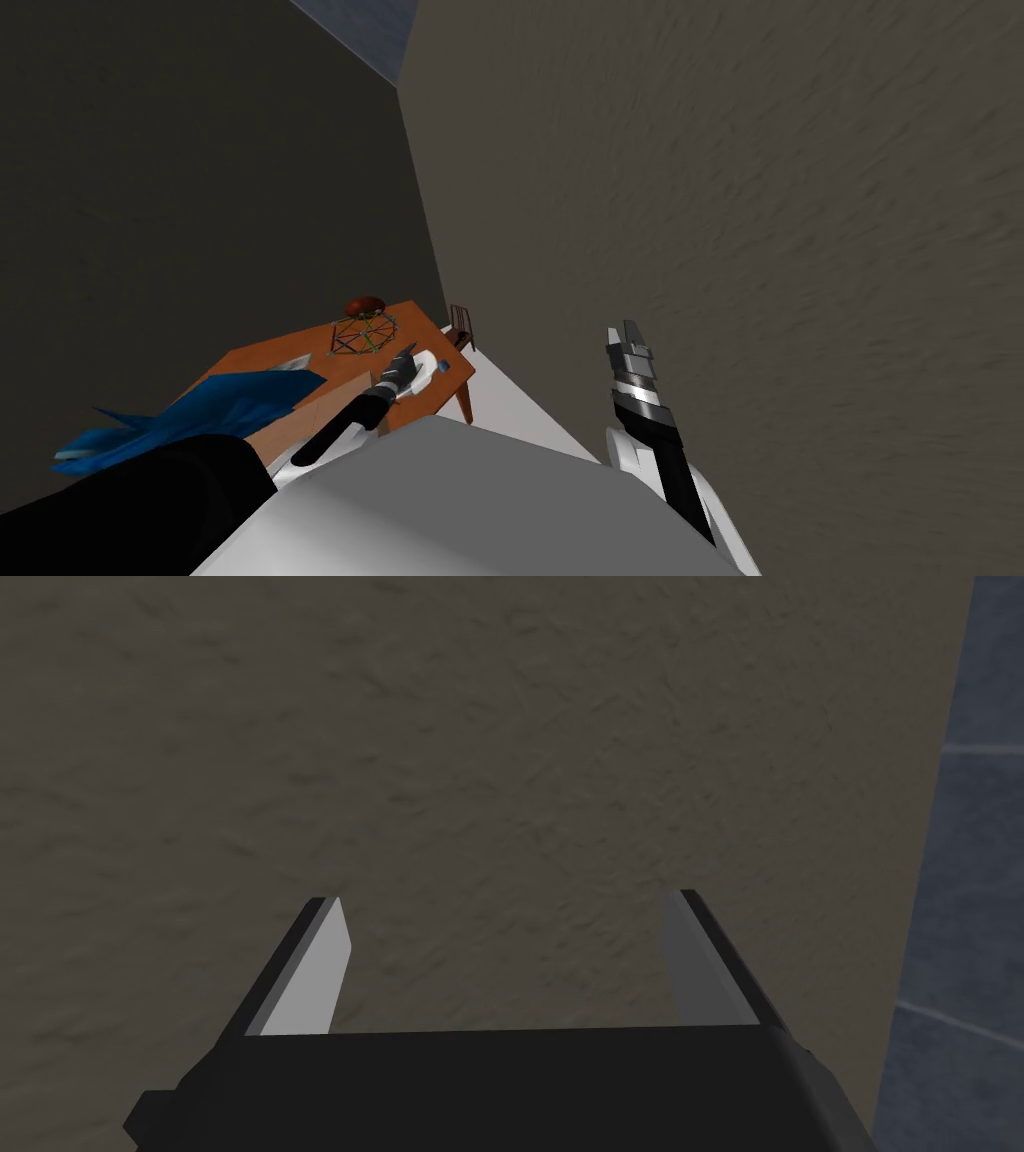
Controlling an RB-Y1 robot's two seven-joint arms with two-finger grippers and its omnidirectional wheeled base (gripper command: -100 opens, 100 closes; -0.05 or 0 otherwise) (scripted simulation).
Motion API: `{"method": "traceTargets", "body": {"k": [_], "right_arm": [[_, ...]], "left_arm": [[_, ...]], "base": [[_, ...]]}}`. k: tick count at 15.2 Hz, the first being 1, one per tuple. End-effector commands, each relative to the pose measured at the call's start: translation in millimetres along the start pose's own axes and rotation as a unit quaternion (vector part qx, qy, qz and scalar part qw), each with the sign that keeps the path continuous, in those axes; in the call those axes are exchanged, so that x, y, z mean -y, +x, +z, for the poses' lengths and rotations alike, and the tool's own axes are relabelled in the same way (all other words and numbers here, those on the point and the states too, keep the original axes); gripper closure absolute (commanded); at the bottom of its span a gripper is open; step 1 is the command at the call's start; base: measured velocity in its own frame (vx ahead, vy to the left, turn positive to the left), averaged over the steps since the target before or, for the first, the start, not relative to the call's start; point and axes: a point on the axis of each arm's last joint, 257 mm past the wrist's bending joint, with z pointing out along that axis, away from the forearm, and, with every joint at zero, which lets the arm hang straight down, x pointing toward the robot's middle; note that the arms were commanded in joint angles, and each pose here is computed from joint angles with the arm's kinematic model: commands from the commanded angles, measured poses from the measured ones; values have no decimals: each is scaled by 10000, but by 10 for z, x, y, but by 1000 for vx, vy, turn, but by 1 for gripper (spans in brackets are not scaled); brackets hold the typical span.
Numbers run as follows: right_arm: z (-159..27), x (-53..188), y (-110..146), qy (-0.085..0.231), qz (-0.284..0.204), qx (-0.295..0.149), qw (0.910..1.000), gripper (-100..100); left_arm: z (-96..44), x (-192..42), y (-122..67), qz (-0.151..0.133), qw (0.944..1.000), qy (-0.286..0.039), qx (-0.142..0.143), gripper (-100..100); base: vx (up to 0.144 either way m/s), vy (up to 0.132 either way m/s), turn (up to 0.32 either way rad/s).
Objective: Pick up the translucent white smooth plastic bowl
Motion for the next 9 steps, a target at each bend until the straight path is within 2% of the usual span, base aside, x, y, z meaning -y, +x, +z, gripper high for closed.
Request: {"method": "traceTargets", "body": {"k": [1,2,3,4,5,6,7,8,9], "right_arm": [[0,0,0,0,0,0,10000,0],[0,0,0,0,0,0,10000,0],[0,0,0,0,0,0,10000,0],[0,0,0,0,0,0,10000,0],[0,0,0,0,0,0,10000,0],[0,0,0,0,0,0,10000,0],[0,0,0,0,0,0,10000,0],[0,0,0,0,0,0,10000,0],[0,0,0,0,0,0,10000,0]], "left_arm": [[-17,-176,-158,-88,9994,-268,177,-100],[-80,-302,-318,-193,9980,-474,359,-100],[-84,-334,-329,-194,9977,-536,380,-100],[-159,-453,-485,-306,9953,-726,563,-100],[-166,-490,-496,-308,9946,-798,588,-100],[-252,-605,-648,-424,9913,-979,774,-100],[-261,-643,-660,-426,9903,-1052,800,-100],[-361,-765,-810,-547,9857,-1247,995,-100],[-369,-792,-818,-550,9848,-1299,1014,-100]], "base": [[86,-41,-61],[93,-38,-80],[90,-36,-75],[93,-38,-95],[86,-28,-78],[91,-28,-89],[92,-24,-65],[92,-19,-83],[81,-19,-66]]}}
